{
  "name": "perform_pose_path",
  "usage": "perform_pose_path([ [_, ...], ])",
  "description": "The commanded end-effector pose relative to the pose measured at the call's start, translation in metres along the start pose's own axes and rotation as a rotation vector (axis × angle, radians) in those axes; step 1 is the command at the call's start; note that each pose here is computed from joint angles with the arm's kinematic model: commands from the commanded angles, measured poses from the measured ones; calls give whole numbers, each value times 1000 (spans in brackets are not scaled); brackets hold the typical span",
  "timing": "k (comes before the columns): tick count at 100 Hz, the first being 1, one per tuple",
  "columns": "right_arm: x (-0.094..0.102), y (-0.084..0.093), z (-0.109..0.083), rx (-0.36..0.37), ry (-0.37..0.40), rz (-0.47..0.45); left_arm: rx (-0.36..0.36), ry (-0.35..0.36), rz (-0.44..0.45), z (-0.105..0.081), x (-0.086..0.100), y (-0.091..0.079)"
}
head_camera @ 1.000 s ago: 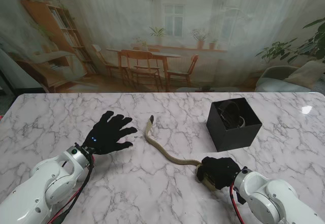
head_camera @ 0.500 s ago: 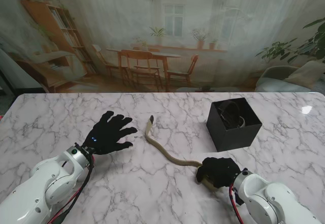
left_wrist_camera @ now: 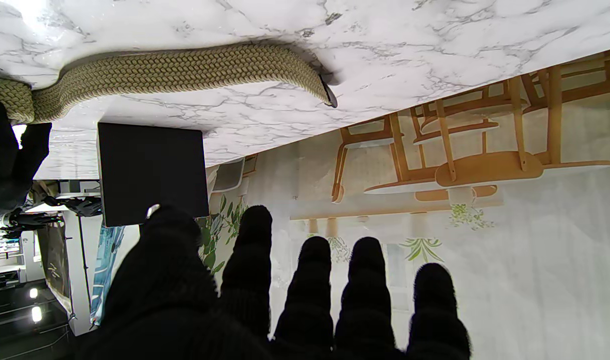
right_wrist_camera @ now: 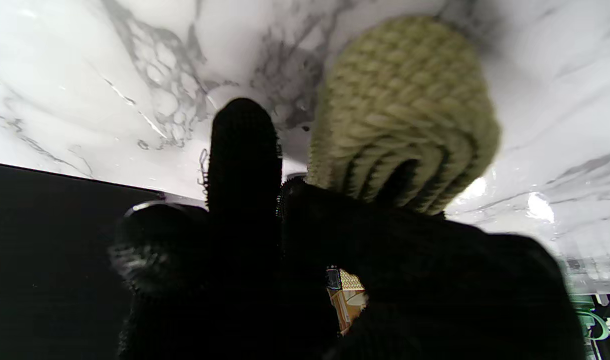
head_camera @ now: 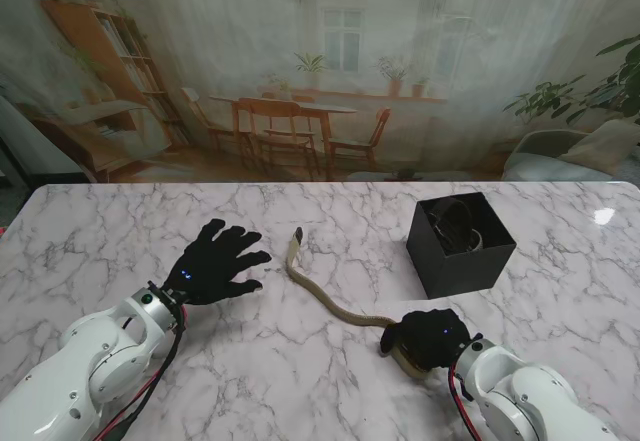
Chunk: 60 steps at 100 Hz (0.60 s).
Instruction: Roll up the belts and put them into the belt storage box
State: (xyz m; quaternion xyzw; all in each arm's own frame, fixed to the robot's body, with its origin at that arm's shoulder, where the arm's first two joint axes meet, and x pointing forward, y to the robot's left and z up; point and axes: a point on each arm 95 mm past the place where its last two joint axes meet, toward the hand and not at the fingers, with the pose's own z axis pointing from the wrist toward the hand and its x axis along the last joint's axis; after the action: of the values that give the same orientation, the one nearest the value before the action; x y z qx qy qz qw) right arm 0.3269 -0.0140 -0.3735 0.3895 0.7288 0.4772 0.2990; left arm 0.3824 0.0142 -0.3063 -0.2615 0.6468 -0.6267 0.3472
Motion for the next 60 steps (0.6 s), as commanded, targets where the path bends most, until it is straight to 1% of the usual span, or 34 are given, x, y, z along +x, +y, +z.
perform_pose_path([
  [1,0,-9,0,32,-4,2,-17,7,0,1,1,2],
  [20,0,-10,0,42,3,-11,-18,9,1,1,2,2],
  [28,0,-10,-1,34,5,-22,-18,10,2,1,2,2],
  [42,-1,-12,0,18,2,-19,-17,9,2,1,2,2],
  [60,1,-14,0,21,0,1,-18,10,3,2,2,2],
])
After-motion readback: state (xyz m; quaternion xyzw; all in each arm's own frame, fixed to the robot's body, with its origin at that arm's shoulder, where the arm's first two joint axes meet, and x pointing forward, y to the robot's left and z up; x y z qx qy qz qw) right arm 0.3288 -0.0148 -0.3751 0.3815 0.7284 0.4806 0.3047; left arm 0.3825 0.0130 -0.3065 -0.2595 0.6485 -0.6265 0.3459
